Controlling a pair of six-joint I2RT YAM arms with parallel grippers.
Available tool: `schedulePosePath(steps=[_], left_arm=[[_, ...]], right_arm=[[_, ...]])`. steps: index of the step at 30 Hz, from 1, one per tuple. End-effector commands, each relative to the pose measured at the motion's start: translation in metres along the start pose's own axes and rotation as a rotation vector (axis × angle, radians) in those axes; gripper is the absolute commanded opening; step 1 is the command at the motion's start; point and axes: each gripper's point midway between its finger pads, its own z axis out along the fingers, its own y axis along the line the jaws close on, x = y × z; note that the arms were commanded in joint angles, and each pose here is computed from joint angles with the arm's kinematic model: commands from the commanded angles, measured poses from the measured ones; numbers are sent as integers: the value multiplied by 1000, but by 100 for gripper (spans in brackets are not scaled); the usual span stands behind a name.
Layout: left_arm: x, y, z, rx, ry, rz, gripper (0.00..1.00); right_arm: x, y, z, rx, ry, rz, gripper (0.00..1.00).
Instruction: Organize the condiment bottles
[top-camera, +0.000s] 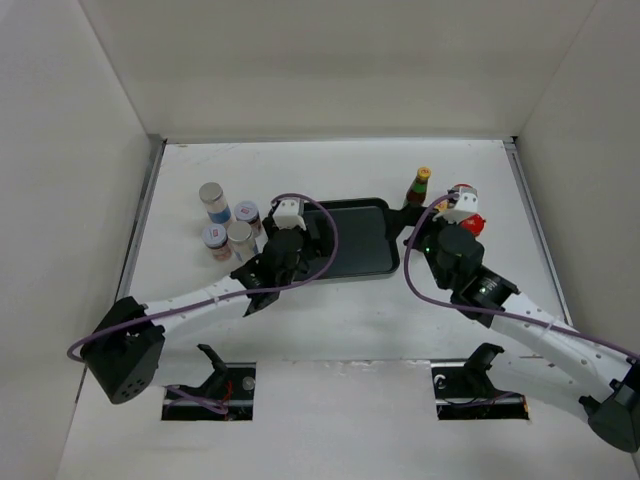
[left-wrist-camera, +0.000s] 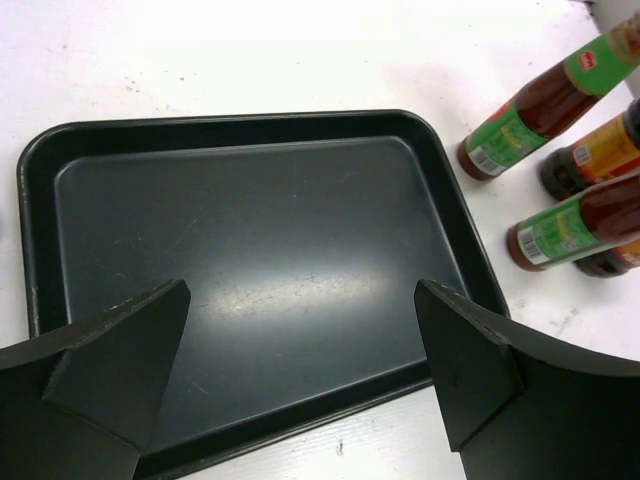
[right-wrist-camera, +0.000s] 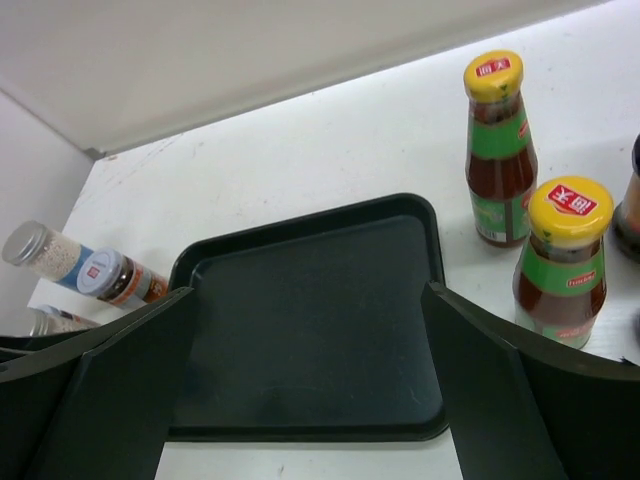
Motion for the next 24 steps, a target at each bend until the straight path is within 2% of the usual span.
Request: schedulePosePath(steps=[1, 8, 9, 11, 12, 13, 15, 18, 19, 21, 23, 24], left_arm=[[-30, -20, -12, 97, -101, -74, 100], [-39, -18, -26, 155, -182, -101, 100], [-40, -15, -25, 151, -192, -103, 100], [-36, -8, -24, 146, -196, -116, 100], [-34, -6, -25, 146, -196, -125, 100], [-34, -4, -26, 148, -197, -140, 100], [-34, -1, -28, 150, -202, -165, 100], [-34, 3, -37, 169, -226, -183, 99], [-33, 3, -40, 178, -233, -184, 89], [-31, 0, -41, 195, -231, -172, 56], [-26, -4, -39, 214, -212, -164, 41], [-22, -7, -38, 228, -197, -161, 37]], right_arm=[[-25, 12, -2, -8, -34, -27, 100], [-49, 41, -1, -127, -76, -27, 100], [-54, 45, -3, -158, -93, -14, 86], [-71, 46, -1, -175, -146, 4, 38], [-80, 43, 2, -157, -164, 1, 23], [-86, 37, 6, -126, -164, -13, 16], [-94, 17, 19, -23, -140, -47, 15], [-103, -23, 46, 150, -95, -97, 23], [-103, -29, 51, 173, -86, -107, 27], [-103, -46, 67, 234, -62, -144, 41], [-101, -54, 81, 264, -33, -174, 48], [-97, -57, 89, 276, -6, -188, 52]])
